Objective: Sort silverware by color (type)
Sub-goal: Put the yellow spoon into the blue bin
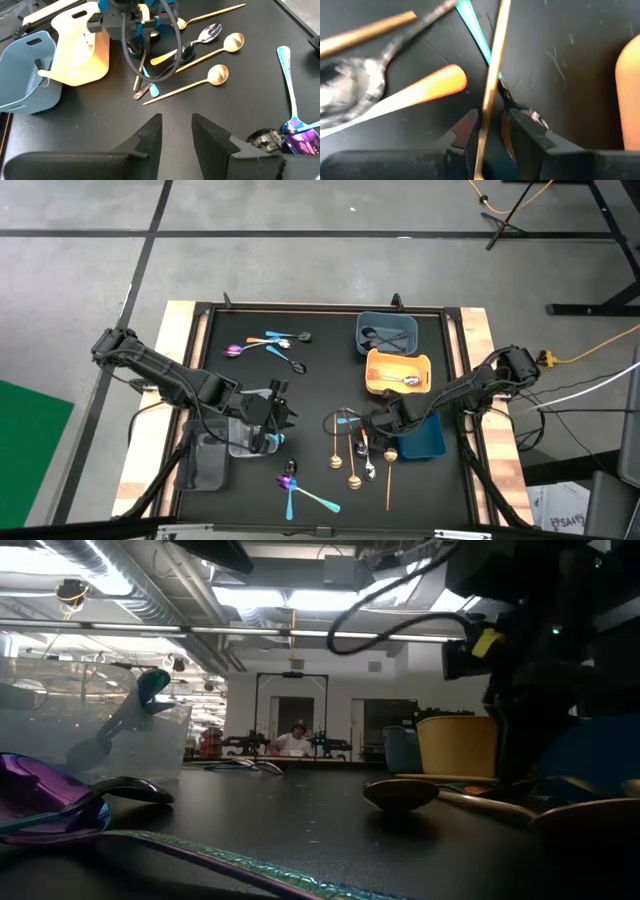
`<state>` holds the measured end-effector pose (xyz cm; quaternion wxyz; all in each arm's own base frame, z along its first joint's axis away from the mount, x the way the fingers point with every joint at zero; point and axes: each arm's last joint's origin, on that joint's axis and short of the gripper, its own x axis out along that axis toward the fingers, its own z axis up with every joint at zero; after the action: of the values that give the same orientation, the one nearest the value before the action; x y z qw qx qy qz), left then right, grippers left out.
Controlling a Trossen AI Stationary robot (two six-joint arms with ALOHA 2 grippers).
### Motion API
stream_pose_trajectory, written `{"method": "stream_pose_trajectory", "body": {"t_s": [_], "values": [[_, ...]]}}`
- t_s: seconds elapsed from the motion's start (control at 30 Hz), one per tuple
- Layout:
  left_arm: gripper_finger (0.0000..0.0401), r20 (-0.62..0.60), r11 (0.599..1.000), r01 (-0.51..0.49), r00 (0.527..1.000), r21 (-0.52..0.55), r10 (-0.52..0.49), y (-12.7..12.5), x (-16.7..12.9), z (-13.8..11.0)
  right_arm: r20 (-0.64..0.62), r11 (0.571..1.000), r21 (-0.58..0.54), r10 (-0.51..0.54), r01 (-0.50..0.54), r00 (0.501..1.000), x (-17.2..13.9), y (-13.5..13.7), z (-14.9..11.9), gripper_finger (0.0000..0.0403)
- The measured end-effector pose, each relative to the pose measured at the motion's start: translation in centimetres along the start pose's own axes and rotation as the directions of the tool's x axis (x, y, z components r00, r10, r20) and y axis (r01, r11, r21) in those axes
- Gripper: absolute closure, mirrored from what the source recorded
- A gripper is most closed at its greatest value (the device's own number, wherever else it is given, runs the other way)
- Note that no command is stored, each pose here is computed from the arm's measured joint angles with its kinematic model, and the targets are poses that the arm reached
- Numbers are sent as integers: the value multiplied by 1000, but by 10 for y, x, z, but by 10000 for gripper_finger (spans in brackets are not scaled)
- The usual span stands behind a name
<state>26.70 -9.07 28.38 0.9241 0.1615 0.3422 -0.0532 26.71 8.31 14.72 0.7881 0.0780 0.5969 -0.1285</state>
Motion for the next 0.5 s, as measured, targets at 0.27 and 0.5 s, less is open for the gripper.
{"method": "stream_pose_trajectory", "body": {"t_s": [0.27, 0.5], "values": [[301, 1, 1000, 0, 1000, 0, 0, 0, 0, 0, -47, 1000, -9, 5, -6, 999, 11, 3, -1, 303], [301, 0, 1000, 0, 1000, 0, 0, 0, 0, 0, -40, 1000, -8, 10, -10, 999, 10, 3, -1, 349]]}}
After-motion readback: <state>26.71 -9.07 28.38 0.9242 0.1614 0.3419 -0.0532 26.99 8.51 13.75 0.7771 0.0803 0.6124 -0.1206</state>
